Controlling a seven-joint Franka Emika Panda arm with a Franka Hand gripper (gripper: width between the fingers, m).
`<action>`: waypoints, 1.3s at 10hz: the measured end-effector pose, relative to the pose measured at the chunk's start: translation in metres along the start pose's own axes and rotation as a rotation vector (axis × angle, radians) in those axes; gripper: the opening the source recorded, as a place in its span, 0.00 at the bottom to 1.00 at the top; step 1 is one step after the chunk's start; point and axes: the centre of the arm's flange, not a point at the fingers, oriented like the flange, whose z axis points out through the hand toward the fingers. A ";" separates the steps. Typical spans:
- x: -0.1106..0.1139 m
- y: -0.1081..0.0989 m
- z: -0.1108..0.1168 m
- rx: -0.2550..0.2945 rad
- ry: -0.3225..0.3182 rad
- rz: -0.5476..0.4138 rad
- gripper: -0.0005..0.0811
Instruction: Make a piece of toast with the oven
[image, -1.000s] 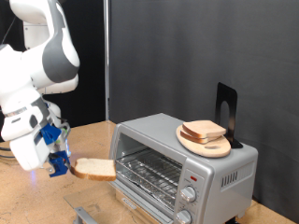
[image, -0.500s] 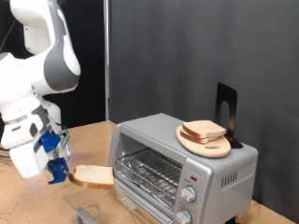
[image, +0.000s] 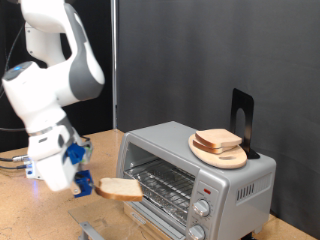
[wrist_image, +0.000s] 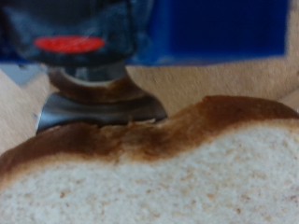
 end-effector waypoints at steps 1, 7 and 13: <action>0.003 -0.011 0.006 0.006 0.003 -0.006 0.45; 0.004 -0.055 0.024 -0.013 -0.078 -0.048 0.45; 0.016 -0.092 0.036 -0.043 -0.077 -0.050 0.45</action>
